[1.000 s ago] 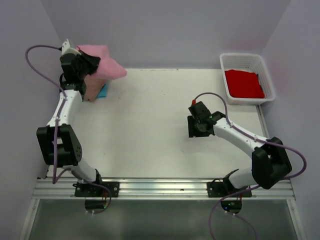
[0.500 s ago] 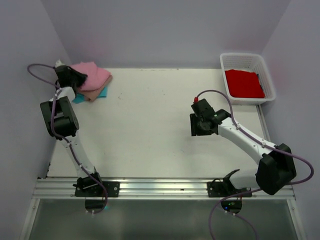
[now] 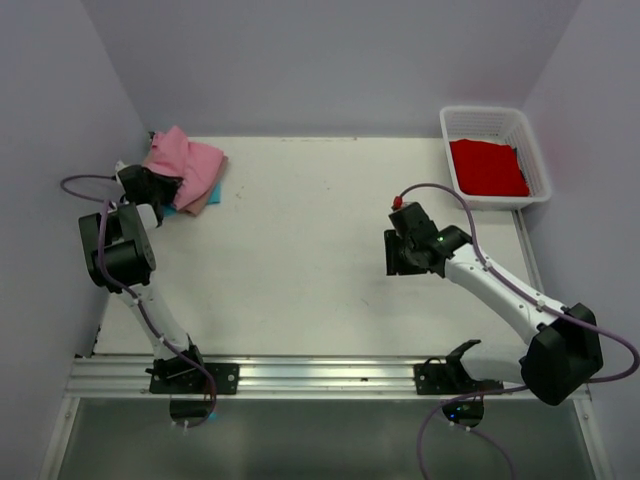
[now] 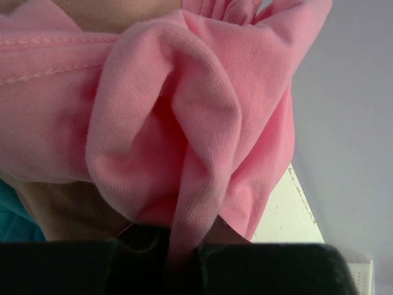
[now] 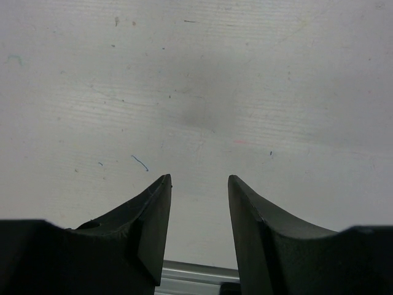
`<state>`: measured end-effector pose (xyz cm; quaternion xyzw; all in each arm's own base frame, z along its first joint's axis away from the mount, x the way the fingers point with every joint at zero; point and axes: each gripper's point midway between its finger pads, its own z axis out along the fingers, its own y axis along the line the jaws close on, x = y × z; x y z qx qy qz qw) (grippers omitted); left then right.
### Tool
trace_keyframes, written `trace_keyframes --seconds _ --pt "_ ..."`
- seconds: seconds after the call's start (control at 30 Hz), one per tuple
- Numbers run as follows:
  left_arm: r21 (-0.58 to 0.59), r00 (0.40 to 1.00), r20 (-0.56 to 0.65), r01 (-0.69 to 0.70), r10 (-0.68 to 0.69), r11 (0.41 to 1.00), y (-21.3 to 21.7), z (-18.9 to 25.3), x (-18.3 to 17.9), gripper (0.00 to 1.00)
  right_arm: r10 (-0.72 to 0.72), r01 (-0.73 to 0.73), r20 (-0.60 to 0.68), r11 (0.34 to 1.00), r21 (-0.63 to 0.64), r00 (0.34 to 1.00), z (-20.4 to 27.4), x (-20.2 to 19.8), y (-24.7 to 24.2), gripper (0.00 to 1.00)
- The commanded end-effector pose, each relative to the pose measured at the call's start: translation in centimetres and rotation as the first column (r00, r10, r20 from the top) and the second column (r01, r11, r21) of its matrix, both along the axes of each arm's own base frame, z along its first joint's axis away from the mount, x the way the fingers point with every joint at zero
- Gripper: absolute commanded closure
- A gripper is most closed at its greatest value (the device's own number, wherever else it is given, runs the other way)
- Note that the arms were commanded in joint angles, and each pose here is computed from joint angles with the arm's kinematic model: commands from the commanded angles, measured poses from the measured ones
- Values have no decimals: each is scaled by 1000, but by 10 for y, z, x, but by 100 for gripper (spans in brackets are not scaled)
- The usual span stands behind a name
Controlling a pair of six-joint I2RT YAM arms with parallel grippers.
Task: Fold and stack the t-shirts
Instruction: Put the neatly folded tshirt into the corner of the board with the left arm, then smooth out wrinkles on the folded tshirt
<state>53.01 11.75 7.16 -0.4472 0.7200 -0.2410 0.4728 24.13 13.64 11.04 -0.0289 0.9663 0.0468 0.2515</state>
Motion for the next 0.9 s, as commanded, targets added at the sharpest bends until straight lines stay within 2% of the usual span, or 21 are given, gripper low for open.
trace_keyframes --seconds 0.0,0.07,0.1,0.17,0.2,0.27,0.37,0.47,0.5,0.53,0.57,0.6,0.63,0.67,0.7,0.77,0.87 --pt "32 989 148 7 -11 999 -5 58 2 90 -7 7 12 1000 10 1000 1 -3 -3 54" --pt "55 977 215 -6 -6 998 -5 83 -3 83 -7 6 8 1000 9 1000 -3 -4 -3 53" --pt "78 965 264 -33 12 996 -4 107 -10 66 -5 5 4 1000 10 1000 -5 -5 -3 53" --pt "100 956 287 -92 60 991 2 130 -22 46 -1 1 0 1000 10 1000 -9 -6 -2 53" --pt "119 942 316 -159 114 980 9 153 -37 22 -1 1 -4 1000 11 1000 -10 -6 -2 52" --pt "125 925 344 -213 160 969 12 173 -53 0 2 -1 -11 1000 19 1000 -13 -7 -1 51" --pt "140 892 404 -277 200 951 14 207 -74 0 3 -3 -12 1000 25 1000 -16 -5 2 50" --pt "173 876 466 -230 126 958 5 237 -66 0 6 -6 -12 999 36 1000 -15 -3 5 52" --pt "182 893 446 -157 61 971 -3 225 -53 8 6 -5 -11 999 39 1000 -15 -3 6 53" --pt "192 896 444 -111 14 975 -8 224 -43 16 7 -7 -9 999 43 1000 -14 -2 7 63" --pt "219 873 477 -9 -99 976 -23 242 -30 51 8 -7 -9 999 47 1000 -13 -2 7 68" --pt "196 894 426 58 -138 979 -25 211 -10 77 6 -6 -4 999 51 1000 -12 -2 7 75" --pt "181 891 418 107 -175 978 -29 203 1 98 7 -6 0 998 57 1000 -10 -2 8 80" --pt "163 872 433 172 -227 972 -37 210 13 100 7 -7 1 998 58 1000 -10 -2 8 92" --pt "121 893 390 191 -224 974 -34 178 26 100 0 -1 4 998 58 1000 -9 -2 7 96" --pt "90 917 347 176 -196 980 -26 147 41 100 -4 4 4 999 52 1000 -7 -5 5 99" --pt "103 962 241 107 -129 989 -5 111 53 100 -10 11 -1 999 43 1000 -7 -10 0 100"
